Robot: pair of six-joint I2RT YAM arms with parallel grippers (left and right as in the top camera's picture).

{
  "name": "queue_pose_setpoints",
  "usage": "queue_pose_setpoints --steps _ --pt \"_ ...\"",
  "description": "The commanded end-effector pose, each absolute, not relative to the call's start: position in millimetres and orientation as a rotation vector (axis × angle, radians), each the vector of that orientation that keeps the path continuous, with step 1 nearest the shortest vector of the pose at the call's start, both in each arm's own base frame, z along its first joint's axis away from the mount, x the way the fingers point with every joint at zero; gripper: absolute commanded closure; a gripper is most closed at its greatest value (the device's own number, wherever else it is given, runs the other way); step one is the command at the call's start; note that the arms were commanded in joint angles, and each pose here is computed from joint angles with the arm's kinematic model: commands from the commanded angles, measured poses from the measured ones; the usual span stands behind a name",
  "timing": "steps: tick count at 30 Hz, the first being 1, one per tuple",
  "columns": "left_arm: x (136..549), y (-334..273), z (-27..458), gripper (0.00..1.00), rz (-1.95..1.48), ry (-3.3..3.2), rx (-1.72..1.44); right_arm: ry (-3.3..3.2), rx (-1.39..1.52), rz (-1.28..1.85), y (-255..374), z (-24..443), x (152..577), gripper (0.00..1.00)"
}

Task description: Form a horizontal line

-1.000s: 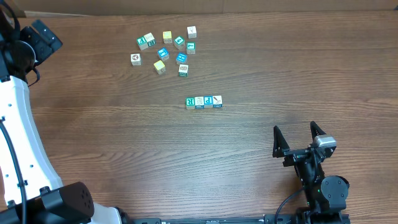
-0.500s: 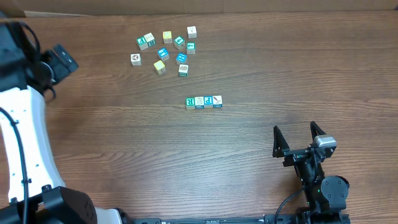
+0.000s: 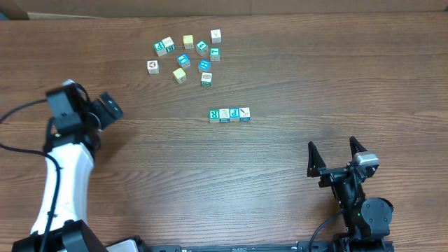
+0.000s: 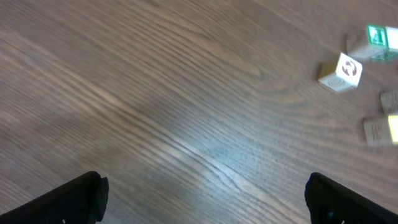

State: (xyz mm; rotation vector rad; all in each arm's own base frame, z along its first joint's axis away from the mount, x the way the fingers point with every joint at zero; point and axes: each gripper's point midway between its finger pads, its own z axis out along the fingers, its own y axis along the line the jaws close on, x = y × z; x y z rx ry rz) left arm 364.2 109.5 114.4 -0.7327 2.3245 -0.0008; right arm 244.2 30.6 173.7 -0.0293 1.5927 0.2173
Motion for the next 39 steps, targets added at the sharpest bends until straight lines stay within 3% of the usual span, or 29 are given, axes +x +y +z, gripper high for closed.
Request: queue_pose_setpoints --steps 1,25,39 --pt "355.0 83.7 102.6 0.0 0.032 2.343 -0.537 1.591 -0.026 0.218 30.0 171.4 244.4 0.0" --pt "254.7 52.0 9.3 0.0 0.069 2.262 -0.4 1.591 -0.026 0.218 30.0 171.4 244.4 0.0" --pt "239.4 30.2 19.6 0.0 0.075 2.213 -0.293 1.591 -0.026 0.218 30.0 171.4 244.4 0.0"
